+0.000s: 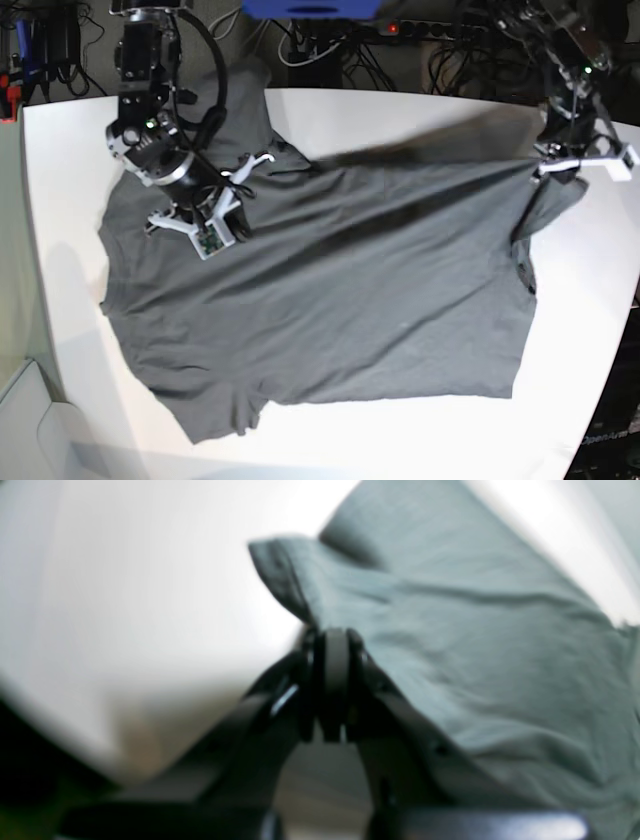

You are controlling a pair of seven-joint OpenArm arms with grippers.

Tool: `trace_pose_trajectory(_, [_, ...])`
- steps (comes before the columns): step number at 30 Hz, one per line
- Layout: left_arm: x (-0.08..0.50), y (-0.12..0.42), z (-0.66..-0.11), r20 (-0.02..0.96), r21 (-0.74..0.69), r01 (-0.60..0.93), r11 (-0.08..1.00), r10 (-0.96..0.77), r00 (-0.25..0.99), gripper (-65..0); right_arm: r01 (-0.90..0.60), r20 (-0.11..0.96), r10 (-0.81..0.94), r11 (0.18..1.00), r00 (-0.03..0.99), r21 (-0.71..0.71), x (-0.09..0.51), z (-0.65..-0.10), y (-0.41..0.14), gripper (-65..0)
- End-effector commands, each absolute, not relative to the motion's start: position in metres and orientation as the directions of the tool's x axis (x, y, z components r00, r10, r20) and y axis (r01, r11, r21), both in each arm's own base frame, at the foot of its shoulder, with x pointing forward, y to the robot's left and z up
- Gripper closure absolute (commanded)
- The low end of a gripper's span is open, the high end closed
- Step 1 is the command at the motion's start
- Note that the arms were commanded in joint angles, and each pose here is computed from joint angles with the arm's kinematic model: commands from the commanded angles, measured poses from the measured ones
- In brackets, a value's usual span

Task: Layout the t-shirt on the table in an organized manner, then fold the t-shirt properly
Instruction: 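Pull the shirt hem outward with the left gripper to stretch it flat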

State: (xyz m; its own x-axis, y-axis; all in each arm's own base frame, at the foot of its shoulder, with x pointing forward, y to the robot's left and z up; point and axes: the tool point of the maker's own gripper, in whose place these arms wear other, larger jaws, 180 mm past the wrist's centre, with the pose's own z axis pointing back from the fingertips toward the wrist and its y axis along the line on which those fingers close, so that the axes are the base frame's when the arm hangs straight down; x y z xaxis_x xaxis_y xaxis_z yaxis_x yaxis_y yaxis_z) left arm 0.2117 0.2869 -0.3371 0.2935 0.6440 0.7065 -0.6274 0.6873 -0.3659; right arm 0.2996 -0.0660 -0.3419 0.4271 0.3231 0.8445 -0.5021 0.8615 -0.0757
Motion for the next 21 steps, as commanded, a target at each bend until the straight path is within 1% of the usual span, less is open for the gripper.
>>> trace_pose_trajectory(1, [0.211, 0.293, -0.329, 0.726, -0.381, -0.62, 0.686, 0.637, 0.259, -0.1, -0.506, 0.872, 0.305, 0.859, 0.382, -0.079, 0.305, -0.328, -0.063, 0.0])
trace_pose_trajectory(6, [0.183, 0.304, -0.355, 0.666, -0.395, -0.678, 0.62, 0.701, 0.253, -0.1, -0.507, 0.865, 0.305, 0.859, 0.398, -0.07, 0.299, -0.334, -0.063, 0.0])
trace_pose_trajectory(11, [0.176, 0.302, -0.379, 0.618, -0.397, -0.705, 0.589, 0.739, 0.27, -0.1, -0.51, 0.855, 0.306, 0.858, 0.418, -0.057, 0.291, -0.341, -0.062, 0.0])
trace_pose_trajectory(15, [0.176, 0.301, -0.387, 0.601, -0.398, -0.714, 0.577, 0.752, 0.273, -1.1, -0.512, 0.848, 0.309, 0.857, 0.43, -0.053, 0.289, -0.346, -0.063, 0.0])
trace_pose_trajectory(16, [0.175, 0.301, -0.389, 0.597, -0.399, -0.715, 0.574, 0.754, 0.273, -3.0, -0.512, 0.845, 0.309, 0.858, 0.436, -0.049, 0.288, -0.349, -0.063, 0.0])
trace_pose_trajectory(17, [0.174, 0.301, -0.39, 0.594, -0.398, -0.716, 0.573, 0.756, 0.275, -6.5, -0.51, 0.842, 0.309, 0.859, 0.442, -0.047, 0.288, -0.351, -0.065, 0.0])
trace_pose_trajectory(18, [0.173, 0.301, -0.39, 0.594, -0.397, -0.717, 0.573, 0.756, 0.276, -11.8, -0.508, 0.839, 0.308, 0.86, 0.448, -0.044, 0.288, -0.353, -0.066, 0.0])
trace_pose_trajectory(21, [0.171, 0.3, -0.39, 0.59, -0.392, -0.718, 0.574, 0.757, 0.283, -31.2, -0.509, 0.834, 0.314, 0.859, 0.453, -0.047, 0.287, -0.356, -0.068, 0.0])
